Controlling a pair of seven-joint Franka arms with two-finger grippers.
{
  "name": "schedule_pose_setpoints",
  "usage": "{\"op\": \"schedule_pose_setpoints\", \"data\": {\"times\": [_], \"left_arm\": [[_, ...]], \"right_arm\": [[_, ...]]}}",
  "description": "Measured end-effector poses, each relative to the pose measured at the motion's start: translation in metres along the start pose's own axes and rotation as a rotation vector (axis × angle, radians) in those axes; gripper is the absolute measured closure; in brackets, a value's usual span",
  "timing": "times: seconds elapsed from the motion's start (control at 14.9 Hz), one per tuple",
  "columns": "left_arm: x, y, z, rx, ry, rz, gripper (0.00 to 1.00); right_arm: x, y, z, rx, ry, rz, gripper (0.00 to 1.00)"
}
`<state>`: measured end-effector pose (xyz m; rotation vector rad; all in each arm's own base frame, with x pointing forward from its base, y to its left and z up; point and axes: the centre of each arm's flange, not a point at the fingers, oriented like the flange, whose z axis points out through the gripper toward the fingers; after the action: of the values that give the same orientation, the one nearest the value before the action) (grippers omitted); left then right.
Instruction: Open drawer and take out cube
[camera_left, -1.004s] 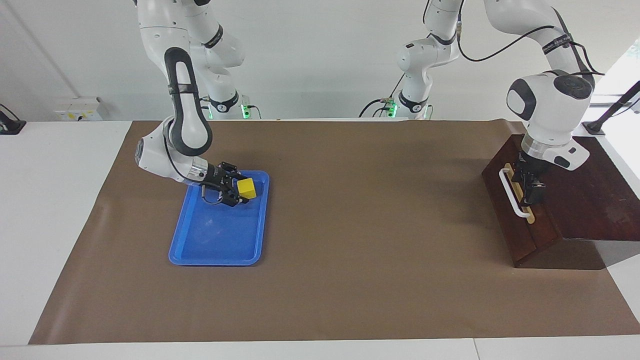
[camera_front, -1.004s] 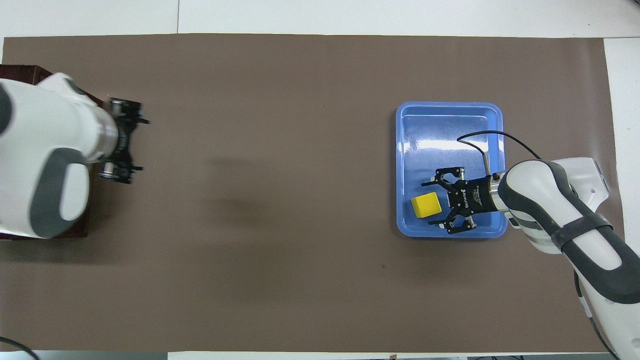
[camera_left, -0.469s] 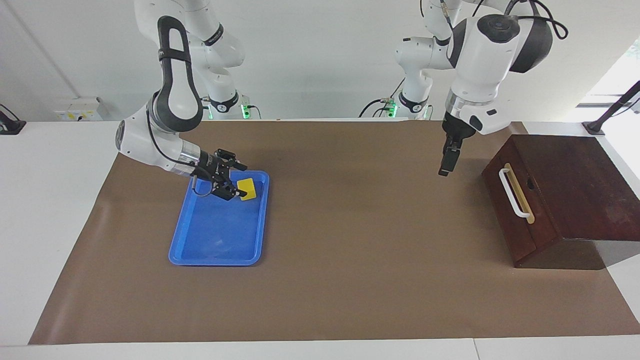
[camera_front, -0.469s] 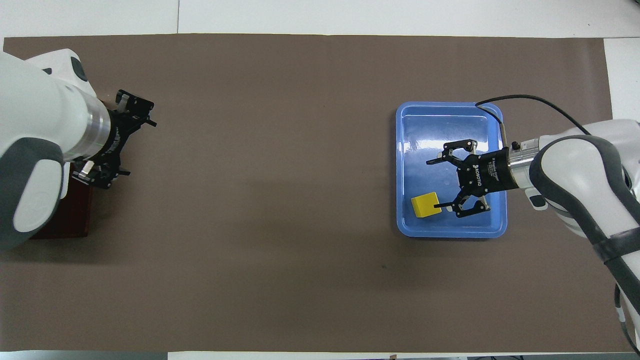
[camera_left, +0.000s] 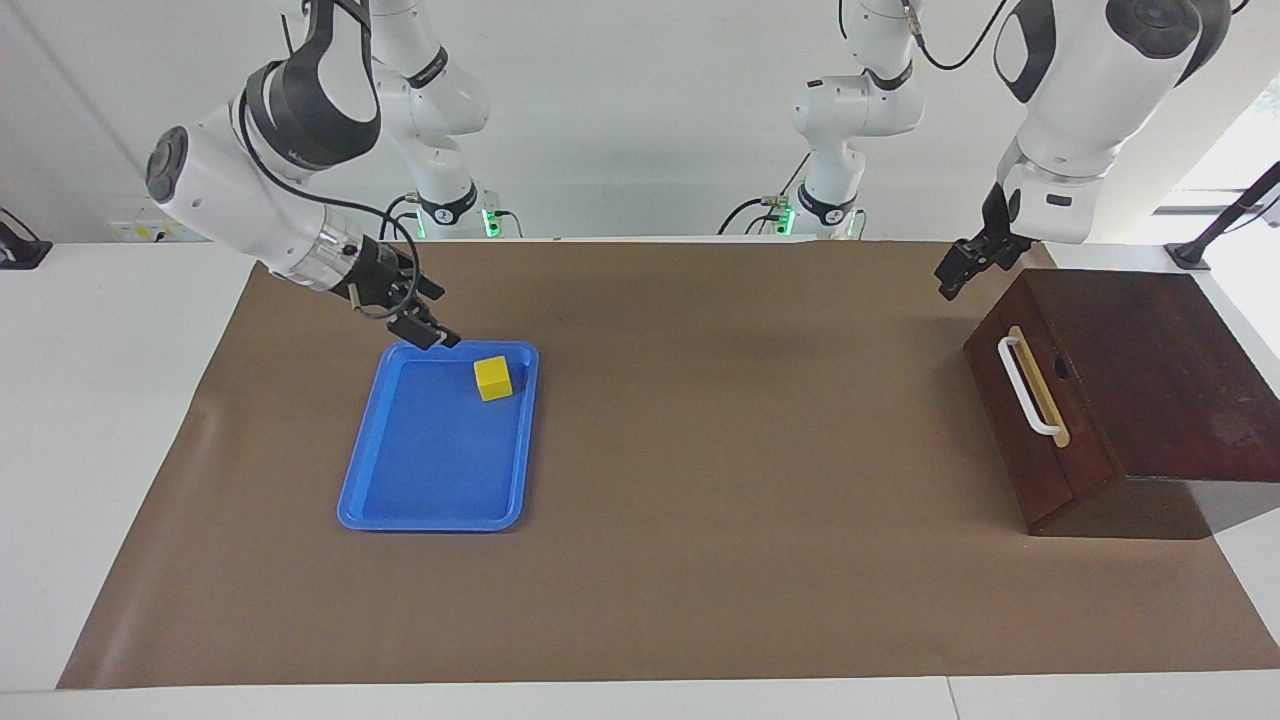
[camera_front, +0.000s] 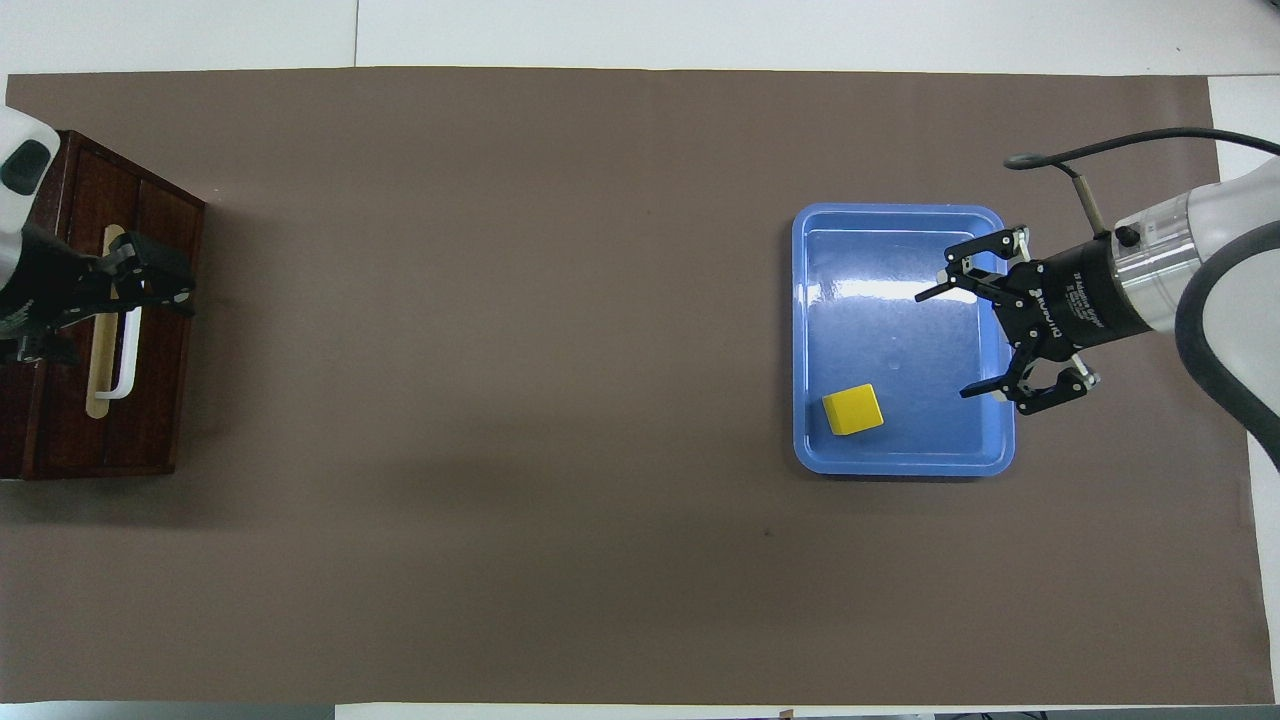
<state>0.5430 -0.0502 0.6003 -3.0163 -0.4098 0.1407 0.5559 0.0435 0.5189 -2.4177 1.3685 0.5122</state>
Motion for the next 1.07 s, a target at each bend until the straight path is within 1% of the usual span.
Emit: {"op": "schedule_pose_setpoints", "data": {"times": [0.07, 0.2, 0.27, 0.33, 0.4, 0.47, 0.6, 0.74, 0.8, 0.94, 1.07], "left_arm": [[0.003, -0.015, 0.003, 0.000, -0.021, 0.065, 0.00], [0.009, -0.039, 0.007, -0.021, -0.058, 0.143, 0.00], [0.010, -0.046, 0.009, -0.028, -0.064, 0.163, 0.00], [0.011, -0.046, 0.009, -0.032, -0.067, 0.182, 0.00], [0.009, -0.042, 0.006, -0.034, -0.062, 0.191, 0.00], [0.008, -0.039, 0.003, -0.034, -0.056, 0.197, 0.00], [0.006, -0.031, 0.000, -0.033, -0.049, 0.214, 0.00], [0.004, -0.024, 0.000, -0.032, -0.050, 0.227, 0.00], [0.003, -0.020, 0.000, -0.031, -0.051, 0.235, 0.00], [0.002, -0.015, 0.001, -0.030, -0.052, 0.243, 0.00], [0.003, -0.015, 0.001, -0.030, -0.050, 0.244, 0.00]], "right_arm": [[-0.005, 0.003, -0.015, -0.029, 0.054, -0.121, 0.00], [-0.012, 0.012, -0.039, -0.092, 0.149, -0.358, 0.00], [-0.015, 0.017, -0.050, -0.130, 0.196, -0.486, 0.00], [-0.021, 0.026, -0.067, -0.191, 0.258, -0.677, 0.00], [-0.025, 0.031, -0.078, -0.241, 0.296, -0.799, 0.00], [-0.029, 0.035, -0.087, -0.278, 0.317, -0.876, 0.00], [-0.041, 0.042, -0.107, -0.346, 0.351, -1.018, 0.00], [-0.045, 0.045, -0.122, -0.380, 0.366, -1.135, 0.00], [-0.043, 0.048, -0.127, -0.384, 0.366, -1.163, 0.00], [-0.034, 0.052, -0.128, -0.392, 0.349, -1.177, 0.00], [-0.023, 0.050, -0.117, -0.406, 0.306, -1.167, 0.00]]}}
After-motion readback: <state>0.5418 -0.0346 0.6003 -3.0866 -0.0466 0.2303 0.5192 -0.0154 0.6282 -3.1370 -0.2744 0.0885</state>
